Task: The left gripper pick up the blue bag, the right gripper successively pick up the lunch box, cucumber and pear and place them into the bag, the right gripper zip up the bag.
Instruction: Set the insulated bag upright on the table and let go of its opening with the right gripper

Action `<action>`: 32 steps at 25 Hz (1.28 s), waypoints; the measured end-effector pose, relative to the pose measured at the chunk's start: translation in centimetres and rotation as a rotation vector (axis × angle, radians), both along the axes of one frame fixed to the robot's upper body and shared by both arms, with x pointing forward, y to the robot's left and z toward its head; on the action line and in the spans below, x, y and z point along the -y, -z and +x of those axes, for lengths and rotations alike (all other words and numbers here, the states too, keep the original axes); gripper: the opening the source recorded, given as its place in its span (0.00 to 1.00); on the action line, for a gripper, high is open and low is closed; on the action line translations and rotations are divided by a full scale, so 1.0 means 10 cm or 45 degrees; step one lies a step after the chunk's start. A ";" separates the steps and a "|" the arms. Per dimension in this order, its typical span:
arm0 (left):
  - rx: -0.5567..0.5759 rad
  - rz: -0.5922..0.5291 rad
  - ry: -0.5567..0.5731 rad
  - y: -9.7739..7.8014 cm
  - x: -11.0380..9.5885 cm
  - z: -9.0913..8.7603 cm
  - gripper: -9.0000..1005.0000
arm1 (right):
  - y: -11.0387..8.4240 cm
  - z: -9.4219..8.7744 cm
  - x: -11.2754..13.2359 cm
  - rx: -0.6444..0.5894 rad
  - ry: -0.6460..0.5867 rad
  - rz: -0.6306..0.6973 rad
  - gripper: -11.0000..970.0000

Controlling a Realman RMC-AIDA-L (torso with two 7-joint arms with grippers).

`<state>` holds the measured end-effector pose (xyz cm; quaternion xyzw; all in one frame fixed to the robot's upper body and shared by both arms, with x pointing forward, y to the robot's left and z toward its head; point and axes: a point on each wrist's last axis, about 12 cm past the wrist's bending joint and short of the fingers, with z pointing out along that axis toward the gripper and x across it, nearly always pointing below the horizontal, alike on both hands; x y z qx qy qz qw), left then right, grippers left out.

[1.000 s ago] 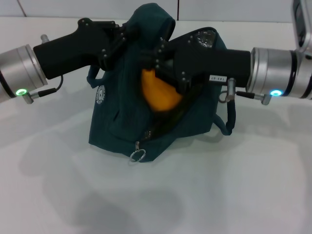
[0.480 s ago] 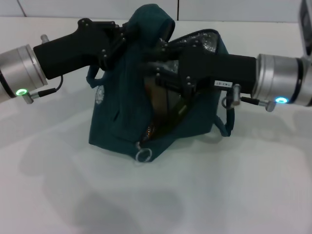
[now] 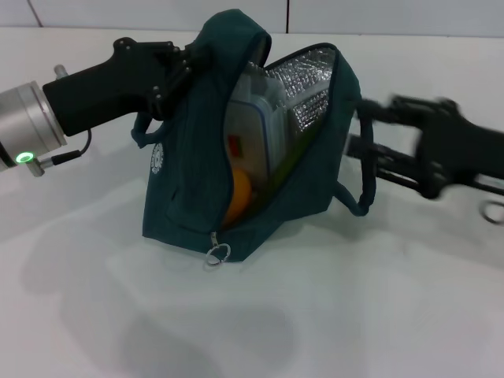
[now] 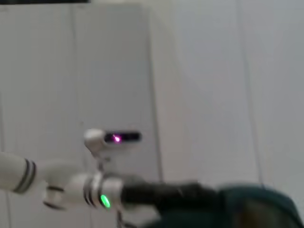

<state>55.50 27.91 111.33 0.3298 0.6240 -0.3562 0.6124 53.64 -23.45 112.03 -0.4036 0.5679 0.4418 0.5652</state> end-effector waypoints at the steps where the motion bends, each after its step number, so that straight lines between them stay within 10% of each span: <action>1: 0.000 0.000 0.000 0.00 0.00 0.00 0.06 | 0.03 -0.03 0.09 -0.033 0.019 -0.014 0.46; 12: 0.005 0.000 0.017 -0.02 0.05 0.03 0.06 | 0.43 -0.10 0.11 -0.248 0.031 -0.278 0.50; 32: 0.027 -0.050 -0.011 0.05 0.07 -0.01 0.06 | 0.40 0.06 -0.04 -0.129 0.105 -0.278 0.28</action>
